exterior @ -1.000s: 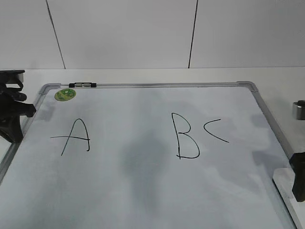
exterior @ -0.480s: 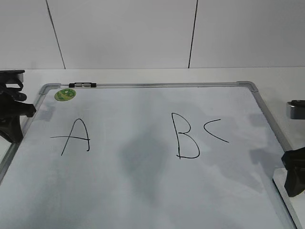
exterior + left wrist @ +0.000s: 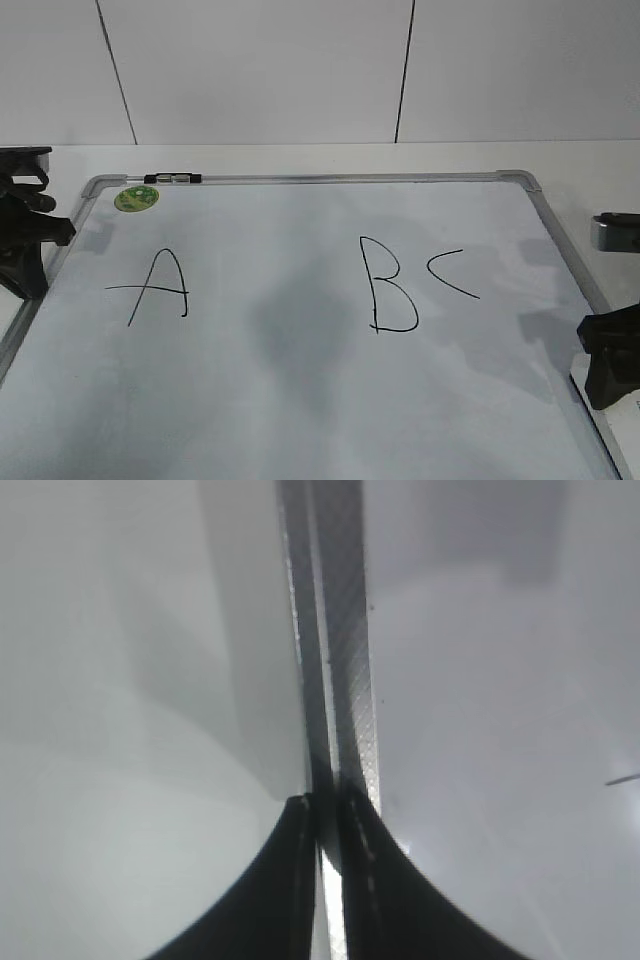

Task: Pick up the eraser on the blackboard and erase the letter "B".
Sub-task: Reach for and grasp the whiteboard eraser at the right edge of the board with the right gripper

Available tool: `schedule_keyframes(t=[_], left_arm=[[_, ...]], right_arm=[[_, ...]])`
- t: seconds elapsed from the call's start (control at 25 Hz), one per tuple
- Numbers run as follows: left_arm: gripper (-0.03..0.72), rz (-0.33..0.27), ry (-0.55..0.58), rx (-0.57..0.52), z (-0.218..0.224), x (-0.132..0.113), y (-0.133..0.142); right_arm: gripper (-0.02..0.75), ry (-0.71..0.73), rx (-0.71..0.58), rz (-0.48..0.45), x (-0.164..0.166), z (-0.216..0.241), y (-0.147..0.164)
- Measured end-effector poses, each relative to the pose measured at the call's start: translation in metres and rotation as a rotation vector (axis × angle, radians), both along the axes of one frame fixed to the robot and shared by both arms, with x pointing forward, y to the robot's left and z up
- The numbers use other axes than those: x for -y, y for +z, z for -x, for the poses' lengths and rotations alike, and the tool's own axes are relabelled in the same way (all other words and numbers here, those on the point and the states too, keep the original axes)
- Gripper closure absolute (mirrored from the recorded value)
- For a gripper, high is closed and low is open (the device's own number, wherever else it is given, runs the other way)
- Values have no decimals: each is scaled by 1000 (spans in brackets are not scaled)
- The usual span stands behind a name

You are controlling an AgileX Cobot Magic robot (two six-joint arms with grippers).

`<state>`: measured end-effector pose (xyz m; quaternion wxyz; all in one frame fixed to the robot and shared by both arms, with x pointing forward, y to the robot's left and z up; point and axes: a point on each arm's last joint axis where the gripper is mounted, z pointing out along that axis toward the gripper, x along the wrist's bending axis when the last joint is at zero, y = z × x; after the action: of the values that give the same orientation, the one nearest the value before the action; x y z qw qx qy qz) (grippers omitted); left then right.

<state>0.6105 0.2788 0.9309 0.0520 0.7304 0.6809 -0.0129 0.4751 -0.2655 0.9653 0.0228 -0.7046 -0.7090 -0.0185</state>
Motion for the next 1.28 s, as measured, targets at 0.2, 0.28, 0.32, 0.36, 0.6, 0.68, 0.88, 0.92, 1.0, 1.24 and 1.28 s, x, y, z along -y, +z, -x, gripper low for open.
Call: schedule_keyframes(t=[0.2, 0.28, 0.32, 0.36, 0.6, 0.68, 0.88, 0.92, 1.0, 1.24, 1.28], left_arm=[[668, 0, 0, 0, 0, 0, 0], [668, 0, 0, 0, 0, 0, 0], [668, 0, 0, 0, 0, 0, 0], [668, 0, 0, 0, 0, 0, 0], [668, 0, 0, 0, 0, 0, 0], [668, 0, 0, 0, 0, 0, 0], [669, 0, 0, 0, 0, 0, 0], [669, 0, 0, 0, 0, 0, 0], [669, 0, 0, 0, 0, 0, 0], [669, 0, 0, 0, 0, 0, 0], [669, 0, 0, 0, 0, 0, 0]], right_arm=[[147, 0, 2, -3, 0, 0, 0], [144, -2, 2, -5, 0, 0, 0], [137, -2, 2, -5, 0, 0, 0], [130, 3, 4, -7, -1, 0, 0], [141, 8, 21, -41, -4, -2, 0], [156, 9, 22, -41, -4, -2, 0], [167, 9, 26, -41, -4, -2, 0], [167, 10, 28, -41, -4, -2, 0], [167, 10, 28, -41, -4, -2, 0], [102, 15, 32, -41, -4, -3, 0], [86, 19, 32, -41, -4, -3, 0]])
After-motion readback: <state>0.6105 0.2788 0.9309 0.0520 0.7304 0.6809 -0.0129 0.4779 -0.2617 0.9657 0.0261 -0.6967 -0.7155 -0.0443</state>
